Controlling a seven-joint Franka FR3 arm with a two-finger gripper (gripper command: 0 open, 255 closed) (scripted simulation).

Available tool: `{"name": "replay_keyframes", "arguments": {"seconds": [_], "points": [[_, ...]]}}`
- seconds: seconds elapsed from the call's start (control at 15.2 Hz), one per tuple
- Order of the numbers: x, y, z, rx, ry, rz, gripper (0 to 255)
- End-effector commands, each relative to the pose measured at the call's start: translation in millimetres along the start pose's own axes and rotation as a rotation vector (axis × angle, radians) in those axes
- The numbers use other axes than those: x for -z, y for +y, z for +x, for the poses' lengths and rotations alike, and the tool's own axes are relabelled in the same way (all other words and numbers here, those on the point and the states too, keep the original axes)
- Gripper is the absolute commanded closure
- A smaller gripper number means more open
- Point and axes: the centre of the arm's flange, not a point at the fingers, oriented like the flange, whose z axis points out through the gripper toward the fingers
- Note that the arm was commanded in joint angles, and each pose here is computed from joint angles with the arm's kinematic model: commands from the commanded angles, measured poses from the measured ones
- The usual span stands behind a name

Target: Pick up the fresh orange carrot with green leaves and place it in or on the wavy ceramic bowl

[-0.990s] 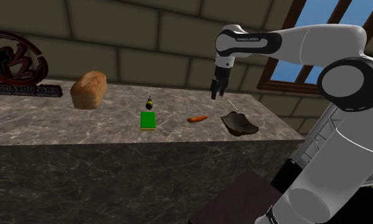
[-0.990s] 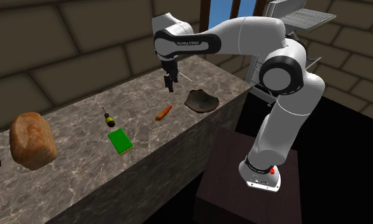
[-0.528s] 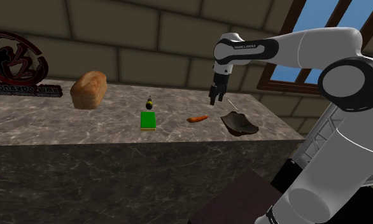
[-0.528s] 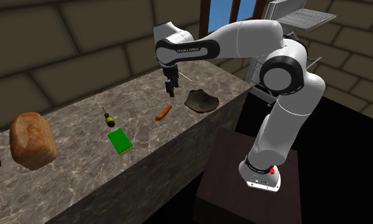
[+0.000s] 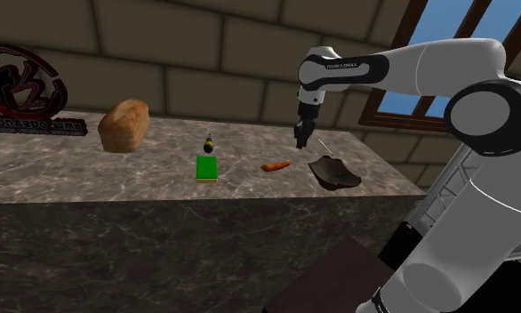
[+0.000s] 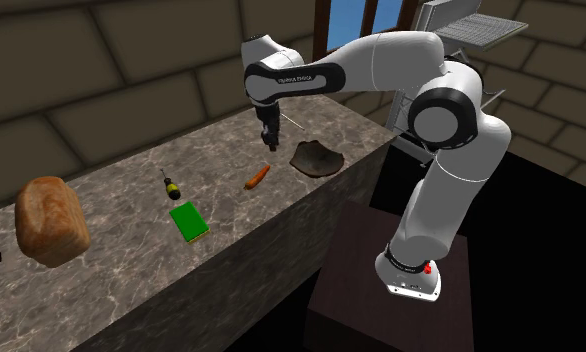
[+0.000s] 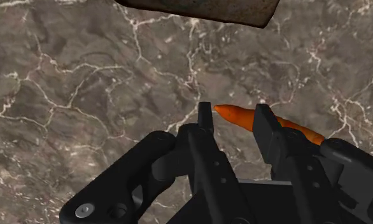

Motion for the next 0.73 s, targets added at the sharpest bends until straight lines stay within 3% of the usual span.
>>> {"name": "replay_keyframes", "arguments": {"seconds": [0.0,0.46,0.53,0.66], "points": [[0,0,0,0.0,0.0,0.0,255],[0,0,0,0.0,0.0,0.0,255],[0,0,0,0.0,0.0,0.0,0],[-16,-11,15,0.281,0.022,-0.015,0]]}}
